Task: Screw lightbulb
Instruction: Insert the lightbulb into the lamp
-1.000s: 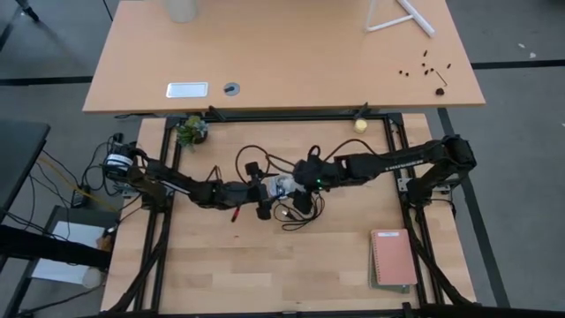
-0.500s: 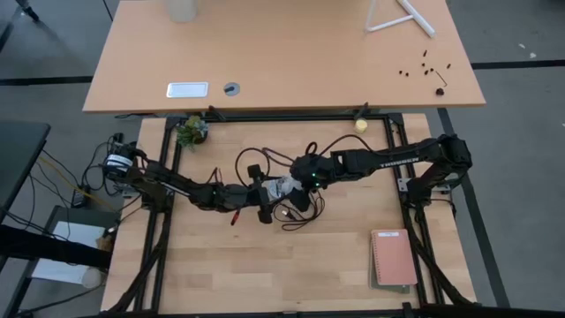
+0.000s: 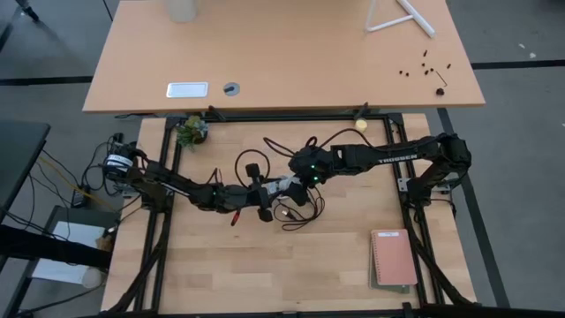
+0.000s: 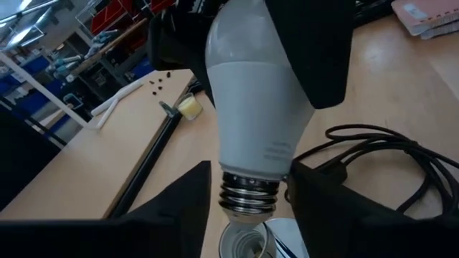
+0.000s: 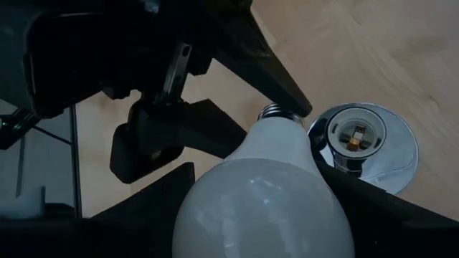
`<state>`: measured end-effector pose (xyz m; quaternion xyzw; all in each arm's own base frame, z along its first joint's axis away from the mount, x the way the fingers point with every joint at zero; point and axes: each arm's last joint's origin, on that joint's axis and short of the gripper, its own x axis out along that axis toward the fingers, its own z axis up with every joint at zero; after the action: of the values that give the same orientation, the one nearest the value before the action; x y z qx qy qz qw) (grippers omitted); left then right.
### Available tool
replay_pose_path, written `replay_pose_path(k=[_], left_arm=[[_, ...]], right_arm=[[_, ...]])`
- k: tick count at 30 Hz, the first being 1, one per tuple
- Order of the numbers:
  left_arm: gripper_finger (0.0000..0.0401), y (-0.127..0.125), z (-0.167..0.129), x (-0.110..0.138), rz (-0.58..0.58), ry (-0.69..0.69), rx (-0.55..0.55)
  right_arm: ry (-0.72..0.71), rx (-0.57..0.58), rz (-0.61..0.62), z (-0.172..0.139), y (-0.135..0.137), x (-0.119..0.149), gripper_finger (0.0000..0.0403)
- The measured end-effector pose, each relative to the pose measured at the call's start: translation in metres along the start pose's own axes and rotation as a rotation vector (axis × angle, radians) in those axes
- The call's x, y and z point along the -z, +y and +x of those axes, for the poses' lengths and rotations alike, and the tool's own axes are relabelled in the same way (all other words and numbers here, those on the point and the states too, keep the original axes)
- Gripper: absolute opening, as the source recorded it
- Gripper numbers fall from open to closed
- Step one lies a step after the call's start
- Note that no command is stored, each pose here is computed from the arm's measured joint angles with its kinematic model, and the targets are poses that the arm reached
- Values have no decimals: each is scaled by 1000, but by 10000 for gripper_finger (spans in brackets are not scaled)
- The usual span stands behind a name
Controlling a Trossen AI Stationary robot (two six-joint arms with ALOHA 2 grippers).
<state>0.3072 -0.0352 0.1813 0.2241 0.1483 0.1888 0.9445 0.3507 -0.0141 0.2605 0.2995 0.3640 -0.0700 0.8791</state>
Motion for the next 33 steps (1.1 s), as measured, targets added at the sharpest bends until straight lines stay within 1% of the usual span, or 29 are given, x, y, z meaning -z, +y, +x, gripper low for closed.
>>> replay_pose_path(k=[9, 16, 19, 26, 29, 33], left_arm=[[179, -4, -3, -2, -11, -16, 16], [178, -3, -3, -4, -40, -28, -11], [174, -2, -3, -5, -79, -29, -22], [161, -2, -3, -4, -78, -11, -53], [160, -2, -3, -4, -78, -9, -58], [159, -1, -3, -4, -85, -10, -74]], right_arm=[[-38, -56, 15, -1, -2, -8, 278], [-44, -37, 11, -1, -5, -10, 278], [-52, -31, 14, -2, -7, -11, 278], [-60, -34, 16, -2, -8, -13, 278], [-57, -42, -18, -2, -8, -13, 278], [-90, -20, -131, -6, -7, -15, 290]])
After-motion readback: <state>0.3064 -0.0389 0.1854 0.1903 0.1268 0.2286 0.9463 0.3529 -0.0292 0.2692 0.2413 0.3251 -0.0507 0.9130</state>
